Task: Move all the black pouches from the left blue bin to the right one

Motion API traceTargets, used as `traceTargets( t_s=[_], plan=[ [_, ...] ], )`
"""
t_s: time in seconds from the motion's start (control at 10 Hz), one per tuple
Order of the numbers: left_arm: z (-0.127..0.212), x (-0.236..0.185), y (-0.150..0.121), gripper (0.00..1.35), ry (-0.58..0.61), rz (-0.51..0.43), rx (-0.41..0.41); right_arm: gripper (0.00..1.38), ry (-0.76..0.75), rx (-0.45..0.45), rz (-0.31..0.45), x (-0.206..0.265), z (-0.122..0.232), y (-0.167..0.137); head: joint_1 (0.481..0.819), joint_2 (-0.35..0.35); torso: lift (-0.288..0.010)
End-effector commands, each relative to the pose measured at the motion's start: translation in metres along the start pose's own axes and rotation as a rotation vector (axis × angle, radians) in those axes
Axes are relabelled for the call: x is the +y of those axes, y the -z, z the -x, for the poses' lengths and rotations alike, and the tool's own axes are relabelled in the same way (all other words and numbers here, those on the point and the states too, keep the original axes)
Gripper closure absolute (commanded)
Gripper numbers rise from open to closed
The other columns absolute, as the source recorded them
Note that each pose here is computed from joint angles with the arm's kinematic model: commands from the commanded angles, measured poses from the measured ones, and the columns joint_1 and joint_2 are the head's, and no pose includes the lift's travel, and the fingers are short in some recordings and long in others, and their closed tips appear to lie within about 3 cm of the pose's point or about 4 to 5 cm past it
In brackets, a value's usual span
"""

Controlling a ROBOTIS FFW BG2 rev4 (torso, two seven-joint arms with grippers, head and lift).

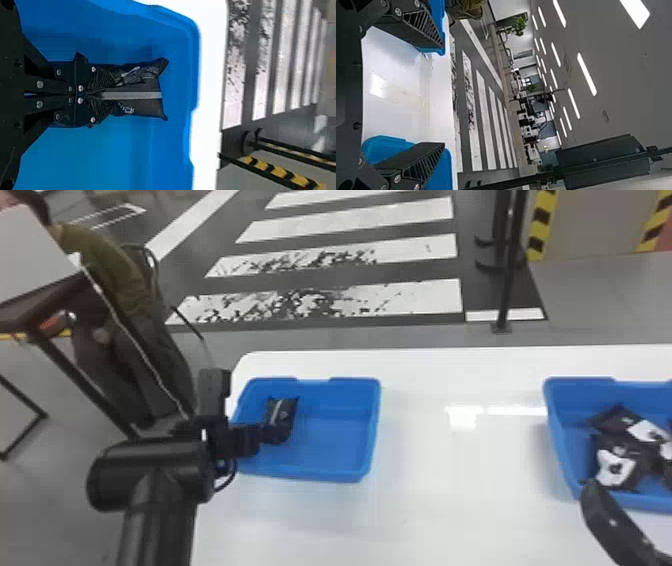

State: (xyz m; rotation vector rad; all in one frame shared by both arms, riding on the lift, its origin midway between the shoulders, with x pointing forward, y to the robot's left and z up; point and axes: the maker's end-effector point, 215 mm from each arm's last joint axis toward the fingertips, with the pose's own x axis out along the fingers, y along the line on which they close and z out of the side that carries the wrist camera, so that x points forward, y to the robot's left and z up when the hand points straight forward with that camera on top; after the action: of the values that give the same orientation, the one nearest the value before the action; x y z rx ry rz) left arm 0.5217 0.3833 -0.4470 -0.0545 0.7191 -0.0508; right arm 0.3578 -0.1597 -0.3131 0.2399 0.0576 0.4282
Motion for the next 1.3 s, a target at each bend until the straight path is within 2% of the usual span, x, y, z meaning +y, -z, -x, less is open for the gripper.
traceTargets(
  t_s=[0.0, 0.1, 0.3, 0.5, 0.8, 1.2],
  plan=[
    [0.035, -0.043, -0.030, 1.21, 0.070, -0.068, -0.120, 0.15, -0.016, 0.001, 0.001, 0.002, -0.005, -0.002, 0.695, 0.284, -0.140],
    [0.055, -0.078, -0.044, 1.21, 0.130, -0.115, -0.182, 0.15, -0.042, 0.003, -0.007, 0.008, -0.010, -0.002, 0.695, 0.265, -0.140],
    [0.090, -0.158, -0.053, 1.21, 0.298, -0.163, -0.273, 0.15, -0.163, -0.018, -0.103, 0.041, -0.035, -0.002, 0.695, 0.206, -0.140],
    [0.107, -0.230, -0.042, 1.21, 0.465, -0.167, -0.280, 0.15, -0.266, -0.034, -0.173, 0.069, -0.062, -0.006, 0.695, 0.167, -0.140],
    [0.123, -0.311, -0.031, 1.21, 0.651, -0.173, -0.274, 0.15, -0.363, -0.020, -0.256, 0.094, -0.098, 0.006, 0.695, 0.098, -0.140],
    [0.147, -0.378, -0.016, 1.21, 0.821, -0.172, -0.248, 0.20, -0.350, -0.049, -0.262, 0.074, -0.132, 0.001, 0.695, 0.011, -0.140]
  ],
)
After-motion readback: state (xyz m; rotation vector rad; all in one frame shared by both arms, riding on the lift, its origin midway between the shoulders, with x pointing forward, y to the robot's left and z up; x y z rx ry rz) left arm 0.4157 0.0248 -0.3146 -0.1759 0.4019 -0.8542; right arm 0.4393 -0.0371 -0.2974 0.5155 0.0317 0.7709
